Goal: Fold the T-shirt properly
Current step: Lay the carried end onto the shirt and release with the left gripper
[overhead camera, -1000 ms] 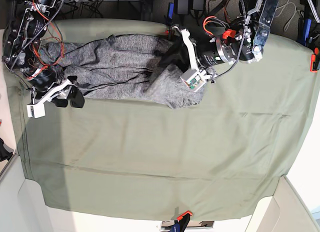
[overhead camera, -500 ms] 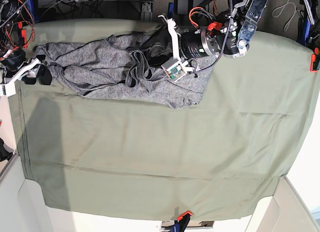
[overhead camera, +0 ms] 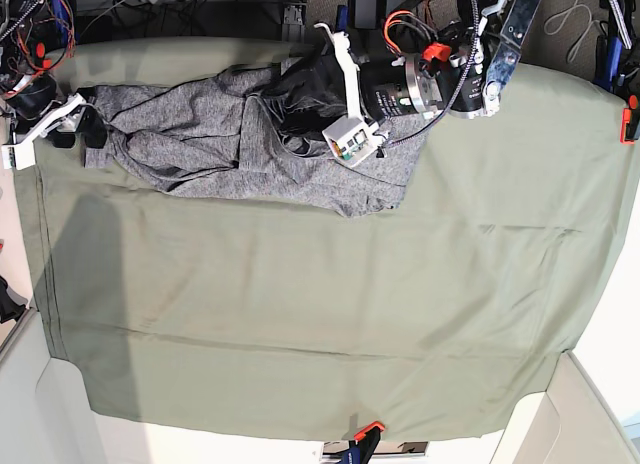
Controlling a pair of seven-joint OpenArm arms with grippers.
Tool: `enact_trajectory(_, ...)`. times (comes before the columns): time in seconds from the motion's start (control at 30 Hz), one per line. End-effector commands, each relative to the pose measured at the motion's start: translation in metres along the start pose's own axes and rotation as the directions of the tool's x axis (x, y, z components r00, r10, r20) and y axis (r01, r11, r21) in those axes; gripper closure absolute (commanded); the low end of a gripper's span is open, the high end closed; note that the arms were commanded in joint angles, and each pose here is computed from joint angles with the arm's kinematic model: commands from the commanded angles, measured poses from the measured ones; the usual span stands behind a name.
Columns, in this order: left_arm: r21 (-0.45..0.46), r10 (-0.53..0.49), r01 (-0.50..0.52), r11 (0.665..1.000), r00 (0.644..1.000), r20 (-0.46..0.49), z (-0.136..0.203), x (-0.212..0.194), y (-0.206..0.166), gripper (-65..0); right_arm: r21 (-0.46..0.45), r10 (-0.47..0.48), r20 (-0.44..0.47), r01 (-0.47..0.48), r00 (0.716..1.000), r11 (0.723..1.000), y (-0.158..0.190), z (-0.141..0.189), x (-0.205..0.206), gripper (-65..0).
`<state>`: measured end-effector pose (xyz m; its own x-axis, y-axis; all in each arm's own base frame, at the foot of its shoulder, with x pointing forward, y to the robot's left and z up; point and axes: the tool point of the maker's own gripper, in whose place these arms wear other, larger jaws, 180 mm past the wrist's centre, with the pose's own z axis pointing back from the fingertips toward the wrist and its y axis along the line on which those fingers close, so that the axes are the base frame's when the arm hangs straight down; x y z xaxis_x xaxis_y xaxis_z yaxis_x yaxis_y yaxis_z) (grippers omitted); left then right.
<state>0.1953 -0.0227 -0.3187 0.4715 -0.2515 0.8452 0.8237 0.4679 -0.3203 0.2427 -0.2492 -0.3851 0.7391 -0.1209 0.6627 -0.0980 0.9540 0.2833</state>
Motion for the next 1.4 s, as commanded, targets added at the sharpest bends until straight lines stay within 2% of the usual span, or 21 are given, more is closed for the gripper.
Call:
enact_trajectory(0.0,-0.006,-0.02,0.021,1.0,0.999,0.049,0.004,0.015,0.0,-35.2,-0.013,0.028,0.035,-0.028,0.999,1.0,-0.005,0.004,0.012,-38.0)
enact_trajectory(0.2,0.039,-0.008,0.003,0.999,0.992,0.129,0.028,0.036,0.019,-35.2,-0.049,0.022,0.003,-0.021,1.0,0.999,-0.016,0.0,0.0,-38.0)
enact_trajectory(0.3,0.118,-0.024,0.008,0.993,0.99,0.136,0.042,0.039,0.04,-33.2,-0.049,0.011,-0.005,-0.011,1.0,0.999,-0.018,-0.001,-0.004,-38.0)
enact_trajectory(0.33,0.154,-0.036,0.017,0.988,0.992,0.122,0.046,0.037,0.048,-28.8,-0.049,0.009,-0.006,-0.009,1.0,0.999,-0.018,-0.001,-0.004,-38.0)
enact_trajectory(0.43,0.226,-0.037,0.015,0.974,0.995,0.092,0.056,0.029,0.067,-6.2,-0.032,-0.007,0.009,0.007,1.0,0.999,-0.015,-0.001,-0.002,-38.0)
enact_trajectory(0.47,0.235,-0.029,0.008,0.972,0.996,0.086,0.058,0.025,0.07,-1.4,-0.023,-0.013,0.021,0.014,1.0,1.0,-0.013,-0.001,0.001,-38.0)
enact_trajectory(0.5,0.238,-0.02,0.001,0.971,0.997,0.076,0.058,0.02,0.07,0.0,-0.015,-0.02,0.032,0.02,0.999,1.0,-0.012,-0.001,0.003,-38.0)
enact_trajectory(0.6,0.255,-0.005,-0.004,0.967,0.999,0.034,0.059,0.002,0.068,0.0,-0.012,-0.021,0.041,0.022,0.999,1.0,-0.011,-0.002,0.005,-38.0)
enact_trajectory(0.7,0.309,-0.026,0.039,0.95,0.999,-0.046,0.062,-0.019,0.072,0.0,-0.013,-0.02,0.039,0.021,0.999,1.0,-0.012,-0.002,0.005,-38.0)
enact_trajectory(0.77,0.344,-0.005,0.024,0.939,0.998,-0.056,0.064,-0.026,0.078,0.0,-0.013,-0.02,0.04,0.02,0.999,1.0,-0.012,-0.002,0.005,-38.0)
enact_trajectory(0.97,0.371,0.012,0.03,0.928,0.994,-0.111,0.065,-0.045,0.087,0.0,-0.013,-0.02,0.036,0.021,0.999,1.0,-0.011,-0.002,0.004,-38.0)
enact_trajectory(1.13,0.357,0.072,-0.019,0.934,0.988,-0.134,0.058,-0.069,0.089,0.0,-0.013,-0.021,0.036,0.021,0.999,1.0,-0.011,-0.002,0.004,-38.0)
enact_trajectory(1.37,0.294,0.025,0.007,0.956,0.994,-0.108,0.041,-0.053,0.069,0.0,-0.009,-0.023,0.039,0.024,0.999,1.0,-0.011,-0.002,0.005,-38.0)
